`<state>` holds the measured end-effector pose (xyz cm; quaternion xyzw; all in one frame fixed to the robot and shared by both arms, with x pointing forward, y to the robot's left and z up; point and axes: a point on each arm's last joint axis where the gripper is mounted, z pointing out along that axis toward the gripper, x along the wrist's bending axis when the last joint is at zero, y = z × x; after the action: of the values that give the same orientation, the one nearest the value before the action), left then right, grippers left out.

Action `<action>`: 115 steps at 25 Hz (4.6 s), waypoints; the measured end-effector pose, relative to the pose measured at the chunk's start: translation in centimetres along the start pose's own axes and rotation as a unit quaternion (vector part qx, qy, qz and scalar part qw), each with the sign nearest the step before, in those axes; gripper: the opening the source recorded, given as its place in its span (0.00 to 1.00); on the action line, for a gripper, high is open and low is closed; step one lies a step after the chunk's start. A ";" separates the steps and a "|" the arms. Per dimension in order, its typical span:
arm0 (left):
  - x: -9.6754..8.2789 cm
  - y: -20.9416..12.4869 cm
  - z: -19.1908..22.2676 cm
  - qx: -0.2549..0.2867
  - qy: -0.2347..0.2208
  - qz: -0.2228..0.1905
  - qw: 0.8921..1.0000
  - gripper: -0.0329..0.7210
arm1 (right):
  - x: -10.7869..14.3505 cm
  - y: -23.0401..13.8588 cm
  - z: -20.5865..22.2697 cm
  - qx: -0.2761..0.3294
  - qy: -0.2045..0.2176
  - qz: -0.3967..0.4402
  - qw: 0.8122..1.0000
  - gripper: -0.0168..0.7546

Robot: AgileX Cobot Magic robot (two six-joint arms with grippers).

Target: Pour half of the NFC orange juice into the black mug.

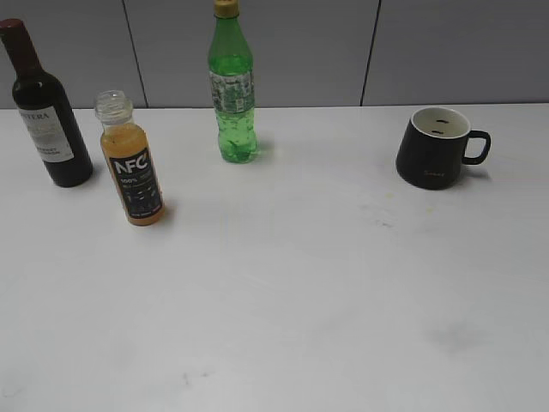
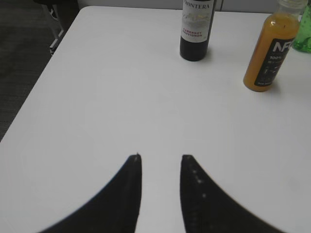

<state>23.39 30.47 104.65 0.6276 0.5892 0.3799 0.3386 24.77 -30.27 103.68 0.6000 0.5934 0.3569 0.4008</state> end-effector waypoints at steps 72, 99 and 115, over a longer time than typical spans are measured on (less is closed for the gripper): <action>0.0 0.0 0.0 0.000 0.000 0.000 1.000 0.34 | 0.9 -2.2 30.9 -0.107 -0.024 0.041 0.993 0.79; 0.0 0.0 0.0 0.000 0.000 0.000 1.000 0.34 | 0.8 -3.4 37.2 -0.105 -0.041 0.049 0.992 0.79; 0.0 0.0 0.0 0.000 0.000 0.000 1.000 0.34 | 0.6 -3.2 40.6 -0.127 -0.011 0.031 0.991 0.79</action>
<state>23.39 30.47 104.65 0.6276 0.5892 0.3799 0.3386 60.10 -32.08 83.52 0.5664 0.5199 0.4348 0.4690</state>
